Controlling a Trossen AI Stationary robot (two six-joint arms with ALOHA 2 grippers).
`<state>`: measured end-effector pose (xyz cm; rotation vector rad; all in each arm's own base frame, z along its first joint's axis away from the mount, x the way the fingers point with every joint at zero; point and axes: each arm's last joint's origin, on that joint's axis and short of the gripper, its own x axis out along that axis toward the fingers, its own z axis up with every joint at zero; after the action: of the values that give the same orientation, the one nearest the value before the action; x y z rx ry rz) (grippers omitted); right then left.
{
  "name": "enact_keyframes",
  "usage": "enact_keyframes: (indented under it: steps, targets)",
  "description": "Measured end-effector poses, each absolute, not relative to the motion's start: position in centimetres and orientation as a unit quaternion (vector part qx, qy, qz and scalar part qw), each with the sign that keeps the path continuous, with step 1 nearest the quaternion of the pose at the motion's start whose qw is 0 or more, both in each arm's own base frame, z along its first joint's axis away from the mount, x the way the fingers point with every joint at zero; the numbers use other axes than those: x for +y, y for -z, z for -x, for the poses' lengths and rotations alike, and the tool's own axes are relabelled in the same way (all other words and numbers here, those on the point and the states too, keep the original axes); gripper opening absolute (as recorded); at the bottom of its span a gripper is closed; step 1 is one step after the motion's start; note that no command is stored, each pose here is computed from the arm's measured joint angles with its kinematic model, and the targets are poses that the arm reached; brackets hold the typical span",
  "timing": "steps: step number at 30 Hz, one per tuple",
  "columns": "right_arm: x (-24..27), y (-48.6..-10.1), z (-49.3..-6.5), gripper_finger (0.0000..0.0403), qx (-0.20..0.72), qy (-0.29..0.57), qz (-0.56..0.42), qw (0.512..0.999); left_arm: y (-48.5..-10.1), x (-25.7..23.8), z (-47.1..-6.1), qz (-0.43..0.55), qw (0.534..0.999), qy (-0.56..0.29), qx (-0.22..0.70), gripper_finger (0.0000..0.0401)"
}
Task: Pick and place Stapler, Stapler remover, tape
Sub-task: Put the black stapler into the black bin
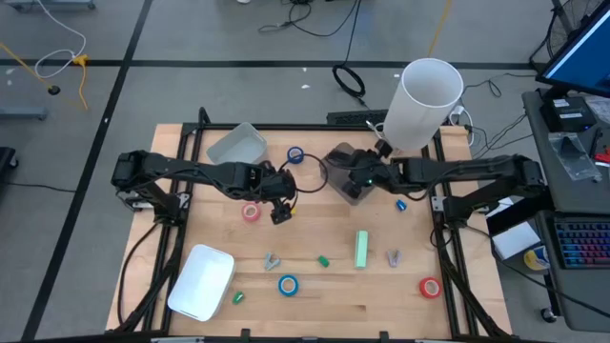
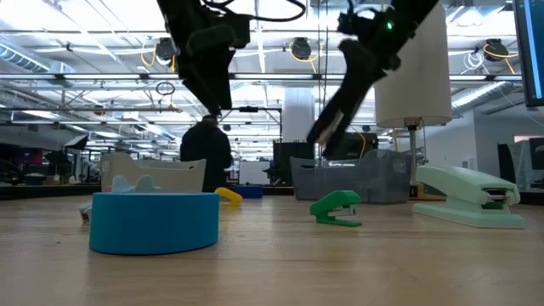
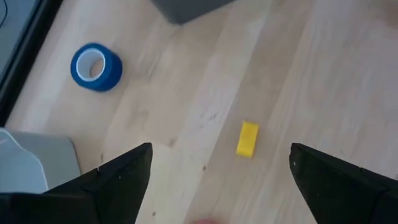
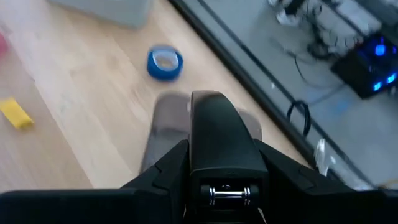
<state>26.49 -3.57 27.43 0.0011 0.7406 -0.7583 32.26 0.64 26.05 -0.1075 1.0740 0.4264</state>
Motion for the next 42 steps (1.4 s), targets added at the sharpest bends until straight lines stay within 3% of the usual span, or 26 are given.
enact_keyframes:
  steps: [19, 42]
  targets:
    - [-5.9, -20.7, -24.7, 0.0136, 0.339, 0.415, -0.031, 0.843, -25.1, 0.7, -32.4, 0.076, 0.841, -0.198, 0.498, 0.0375]
    - [-5.5, -18.3, -23.8, 0.0154, 0.346, 0.389, -0.057, 0.852, -25.7, 0.6, -33.4, 0.09, 0.87, -0.17, 0.454, 0.0365]
